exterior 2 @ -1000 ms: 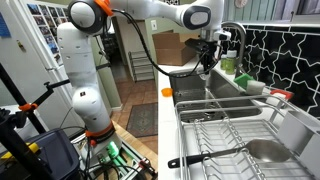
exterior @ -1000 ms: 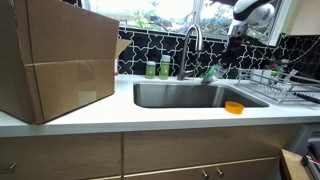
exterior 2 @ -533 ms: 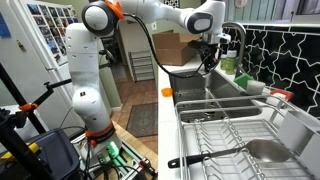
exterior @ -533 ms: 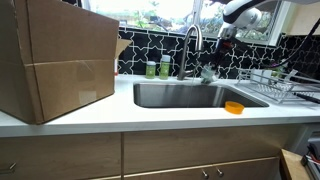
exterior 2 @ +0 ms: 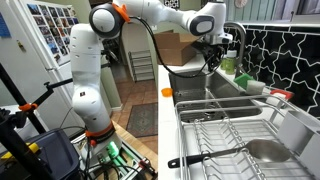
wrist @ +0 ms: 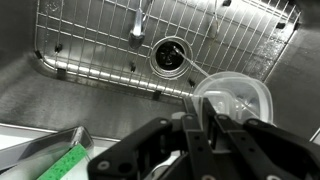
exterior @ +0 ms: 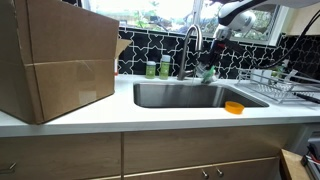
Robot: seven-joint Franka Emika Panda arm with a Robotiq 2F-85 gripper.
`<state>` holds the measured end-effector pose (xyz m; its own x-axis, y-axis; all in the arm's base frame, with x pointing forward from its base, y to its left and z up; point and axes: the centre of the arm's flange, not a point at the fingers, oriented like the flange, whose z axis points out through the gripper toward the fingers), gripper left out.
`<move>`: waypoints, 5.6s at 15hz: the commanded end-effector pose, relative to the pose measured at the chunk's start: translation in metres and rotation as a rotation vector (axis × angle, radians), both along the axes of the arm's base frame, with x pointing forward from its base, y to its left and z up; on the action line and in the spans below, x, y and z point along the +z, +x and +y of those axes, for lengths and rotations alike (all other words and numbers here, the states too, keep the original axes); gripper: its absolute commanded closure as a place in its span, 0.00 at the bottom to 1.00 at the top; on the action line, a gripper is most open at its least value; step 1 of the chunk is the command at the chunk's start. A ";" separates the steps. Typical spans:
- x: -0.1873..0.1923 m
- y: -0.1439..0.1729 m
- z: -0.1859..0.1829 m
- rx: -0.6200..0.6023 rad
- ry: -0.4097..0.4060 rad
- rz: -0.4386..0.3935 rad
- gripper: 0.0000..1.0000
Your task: Open the water tap and draw some water in the clear bowl then place the clear bowl on its previous position
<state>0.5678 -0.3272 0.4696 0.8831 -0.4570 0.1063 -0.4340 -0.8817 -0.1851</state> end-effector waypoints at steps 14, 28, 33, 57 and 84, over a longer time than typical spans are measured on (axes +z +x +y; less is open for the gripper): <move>-0.006 0.014 -0.001 -0.026 0.091 -0.022 0.97; -0.019 0.025 -0.002 -0.110 0.134 0.047 0.97; -0.023 0.030 -0.001 -0.119 0.145 0.067 0.97; -0.030 0.037 0.003 -0.137 0.174 0.108 0.97; -0.067 -0.110 0.020 0.084 0.144 0.418 0.97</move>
